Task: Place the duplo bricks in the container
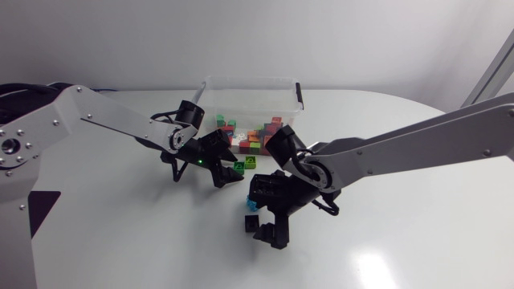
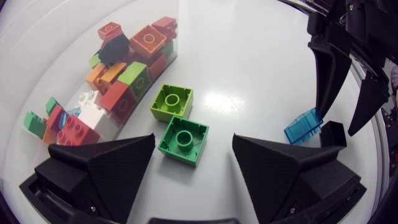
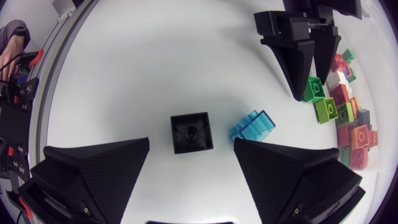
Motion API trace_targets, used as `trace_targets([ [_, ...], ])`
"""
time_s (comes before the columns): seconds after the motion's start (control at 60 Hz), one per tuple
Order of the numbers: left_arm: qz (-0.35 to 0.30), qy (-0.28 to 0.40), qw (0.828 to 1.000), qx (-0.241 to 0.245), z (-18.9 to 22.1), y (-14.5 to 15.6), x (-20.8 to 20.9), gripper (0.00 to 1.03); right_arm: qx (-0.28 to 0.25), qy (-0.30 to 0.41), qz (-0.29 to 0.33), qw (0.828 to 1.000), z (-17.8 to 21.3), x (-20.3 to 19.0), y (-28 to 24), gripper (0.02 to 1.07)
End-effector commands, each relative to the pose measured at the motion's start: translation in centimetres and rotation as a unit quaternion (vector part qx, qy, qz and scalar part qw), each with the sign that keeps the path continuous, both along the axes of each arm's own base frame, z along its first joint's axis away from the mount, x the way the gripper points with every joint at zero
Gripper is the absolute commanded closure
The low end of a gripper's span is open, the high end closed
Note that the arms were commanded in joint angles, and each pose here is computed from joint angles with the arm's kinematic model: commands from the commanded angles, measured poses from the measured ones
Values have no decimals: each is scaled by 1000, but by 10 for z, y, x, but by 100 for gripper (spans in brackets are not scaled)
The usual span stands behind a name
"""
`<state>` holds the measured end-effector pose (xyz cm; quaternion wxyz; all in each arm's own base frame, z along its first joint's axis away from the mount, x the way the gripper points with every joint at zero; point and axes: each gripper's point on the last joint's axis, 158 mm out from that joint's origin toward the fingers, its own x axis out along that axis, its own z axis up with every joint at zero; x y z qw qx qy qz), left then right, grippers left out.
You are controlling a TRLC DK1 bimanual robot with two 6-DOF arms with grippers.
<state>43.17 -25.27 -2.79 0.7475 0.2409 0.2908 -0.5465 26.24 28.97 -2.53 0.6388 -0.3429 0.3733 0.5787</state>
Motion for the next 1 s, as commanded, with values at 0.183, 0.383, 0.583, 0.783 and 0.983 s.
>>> trace_targets([
  [0.183, -25, -16, 1000, -1, -7, -12, 4, 18, -23, 18, 25, 999, -22, -7, 1, 24],
  [0.383, -44, -11, 999, 2, -16, -22, -4, 50, -28, 29, 38, 998, -29, -21, 3, 68],
  [0.583, -58, 8, 998, 19, -18, -15, -13, 86, -25, 30, 42, 998, -18, -28, 2, 81],
  [0.783, -50, 2, 999, 17, 15, 6, -20, 86, -3, 6, 36, 999, 25, -26, 0, 81],
  [0.983, -38, -32, 999, -20, 93, 22, -25, 86, 37, -43, 0, 998, 87, 7, -2, 81],
])
